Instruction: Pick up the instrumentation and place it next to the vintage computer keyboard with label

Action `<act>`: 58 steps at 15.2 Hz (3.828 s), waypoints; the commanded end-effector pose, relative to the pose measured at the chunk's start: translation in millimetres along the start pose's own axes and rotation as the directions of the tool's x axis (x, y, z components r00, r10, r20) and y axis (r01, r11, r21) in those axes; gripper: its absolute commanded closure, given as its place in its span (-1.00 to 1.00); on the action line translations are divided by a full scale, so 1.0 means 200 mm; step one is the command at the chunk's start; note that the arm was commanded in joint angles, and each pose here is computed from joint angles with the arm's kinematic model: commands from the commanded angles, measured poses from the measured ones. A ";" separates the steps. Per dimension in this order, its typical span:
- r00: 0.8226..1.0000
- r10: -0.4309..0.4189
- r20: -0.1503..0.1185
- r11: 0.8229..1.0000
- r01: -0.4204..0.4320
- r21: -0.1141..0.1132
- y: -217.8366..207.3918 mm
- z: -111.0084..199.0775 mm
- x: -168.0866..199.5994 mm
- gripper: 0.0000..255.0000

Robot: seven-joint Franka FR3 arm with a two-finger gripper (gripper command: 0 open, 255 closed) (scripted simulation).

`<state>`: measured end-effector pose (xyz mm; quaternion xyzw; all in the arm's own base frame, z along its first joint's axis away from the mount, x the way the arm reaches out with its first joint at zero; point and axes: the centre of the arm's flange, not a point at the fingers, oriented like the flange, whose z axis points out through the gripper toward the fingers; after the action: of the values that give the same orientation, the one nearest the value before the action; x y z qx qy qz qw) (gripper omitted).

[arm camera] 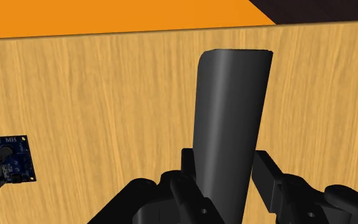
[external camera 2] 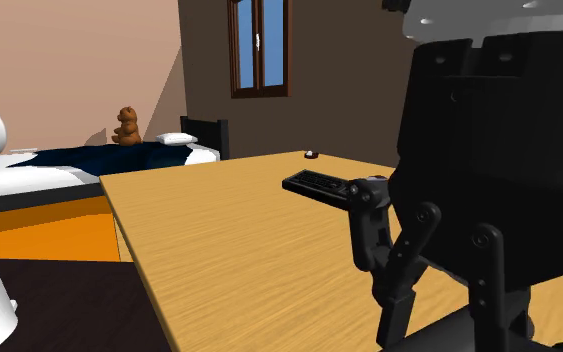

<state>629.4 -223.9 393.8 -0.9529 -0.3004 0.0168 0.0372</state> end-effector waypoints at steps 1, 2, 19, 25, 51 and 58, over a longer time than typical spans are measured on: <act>1.000 0.000 0.000 1.000 0.000 0.000 0.00 -0.05 0.00 1.00; 1.000 0.000 0.000 1.000 0.000 0.000 0.00 -0.08 0.00 1.00; 1.000 0.000 0.000 1.000 0.000 0.000 -0.77 -0.15 0.22 1.00; 1.000 0.000 0.000 1.000 0.000 0.000 -1.15 -0.12 0.34 1.00; 1.000 0.000 0.000 1.000 0.000 0.000 -2.79 0.01 0.83 1.00; 1.000 0.000 0.000 1.000 0.000 0.000 -3.05 0.09 0.91 1.00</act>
<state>429.9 376.7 427.4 -0.9528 -0.3009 0.0170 0.0373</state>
